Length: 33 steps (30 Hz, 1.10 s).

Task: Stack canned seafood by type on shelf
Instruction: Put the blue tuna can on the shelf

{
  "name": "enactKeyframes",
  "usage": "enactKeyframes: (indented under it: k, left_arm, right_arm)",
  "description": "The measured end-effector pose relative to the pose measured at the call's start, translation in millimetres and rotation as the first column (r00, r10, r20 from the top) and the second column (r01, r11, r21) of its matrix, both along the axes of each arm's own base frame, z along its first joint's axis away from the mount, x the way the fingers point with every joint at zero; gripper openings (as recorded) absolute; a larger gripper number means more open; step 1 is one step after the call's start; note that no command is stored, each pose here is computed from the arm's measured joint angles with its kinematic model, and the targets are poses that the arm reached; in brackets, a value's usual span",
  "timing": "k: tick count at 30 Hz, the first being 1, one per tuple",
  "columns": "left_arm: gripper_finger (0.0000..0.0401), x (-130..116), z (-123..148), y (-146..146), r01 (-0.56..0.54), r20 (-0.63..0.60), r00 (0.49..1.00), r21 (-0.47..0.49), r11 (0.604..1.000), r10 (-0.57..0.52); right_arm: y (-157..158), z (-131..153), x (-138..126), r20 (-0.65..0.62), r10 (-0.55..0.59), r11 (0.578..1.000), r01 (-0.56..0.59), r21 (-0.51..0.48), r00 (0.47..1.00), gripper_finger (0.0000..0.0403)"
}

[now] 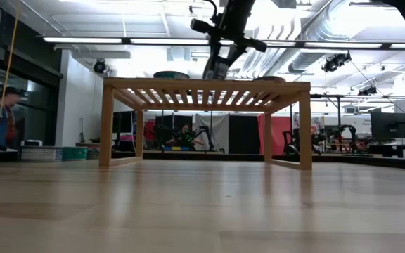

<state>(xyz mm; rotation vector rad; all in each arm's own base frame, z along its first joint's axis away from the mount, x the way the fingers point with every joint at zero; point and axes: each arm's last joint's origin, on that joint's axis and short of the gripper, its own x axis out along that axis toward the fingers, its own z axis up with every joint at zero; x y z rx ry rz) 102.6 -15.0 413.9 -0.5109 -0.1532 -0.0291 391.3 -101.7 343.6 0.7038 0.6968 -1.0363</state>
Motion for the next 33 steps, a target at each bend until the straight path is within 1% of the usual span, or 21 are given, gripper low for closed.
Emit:
enactKeyframes:
  k: [2,4,6,9,12,15,20,22,24,26,28,29,31,32,33]
  left_arm:
    - [0.0,-4,1,1,0.0,0.013,1.0,-0.002,1.0,0.0]
    - [0.0,-7,1,1,0.0,0.019,1.0,-0.004,1.0,0.0]
    - [0.0,-8,2,2,0.0,0.022,1.0,-0.004,1.0,0.0]
    - [0.0,-12,2,2,0.0,0.029,1.0,-0.006,1.0,0.0]
    - [0.0,-13,1,3,-0.001,0.017,1.0,0.003,1.0,0.001]
    - [0.0,-12,0,3,-0.004,0.012,1.0,0.022,1.0,0.004]
    - [0.0,-12,1,3,-0.004,0.016,1.0,0.021,1.0,0.004]
    - [0.0,-12,1,3,-0.002,0.016,1.0,0.007,1.0,0.002]
    - [0.0,-12,1,3,0.0,0.017,1.0,-0.006,1.0,0.0]
    - [0.0,-12,1,3,0.001,0.018,1.0,-0.01,1.0,-0.001]
    - [0.0,-12,1,3,0.001,0.021,1.0,-0.011,1.0,-0.001]
    - [0.0,-12,2,3,-0.001,0.027,1.0,-0.013,1.0,0.002]
    - [0.0,-13,2,3,-0.026,0.03,0.999,-0.018,0.999,0.026]
    - [0.0,-13,2,4,-0.04,0.029,0.999,-0.021,0.999,0.04]
    - [0.0,-13,2,4,-0.056,0.028,0.998,-0.023,0.998,0.057]
  right_arm:
    - [0,2,1,0.026,0.038,0.999,-0.039,0.025,0.999,0.0111]
    - [0,5,5,0.072,0.098,0.994,-0.101,0.043,0.993,0.0111]
    - [1,8,5,0.078,0.139,0.989,-0.143,0.048,0.987,0.0111]
    - [10,16,-2,0.068,0.166,0.985,-0.169,0.038,0.984,0.0111]
    - [23,29,-19,0.02,0.162,0.987,-0.163,0.011,0.987,0.0111]
    - [34,39,-36,-0.035,0.127,0.992,-0.127,-0.008,0.991,0.0111]
    - [43,59,-58,-0.022,0.112,0.992,-0.114,-0.06,0.993,0.0111]
    - [43,57,-62,0.009,0.116,0.991,-0.115,-0.071,0.993,0.0111]
    - [44,42,-68,0.039,0.124,0.991,-0.122,-0.047,0.991,0.0111]
    - [47,23,-77,0.124,0.124,0.992,-0.123,-0.017,0.984,0.0111]
    - [51,8,-90,0.276,0.106,0.994,-0.111,0.003,0.955,0.0111]
    - [52,3,-95,0.378,0.092,0.995,-0.099,0.0,0.921,0.0111]
    - [53,0,-99,0.603,0.088,0.996,-0.08,-0.04,0.793,0.0111]
    - [53,-2,-101,0.678,0.083,0.997,-0.061,-0.057,0.731,0.0111]
    - [51,-7,-102,0.727,0.055,0.998,-0.025,-0.052,0.684,0.0111]
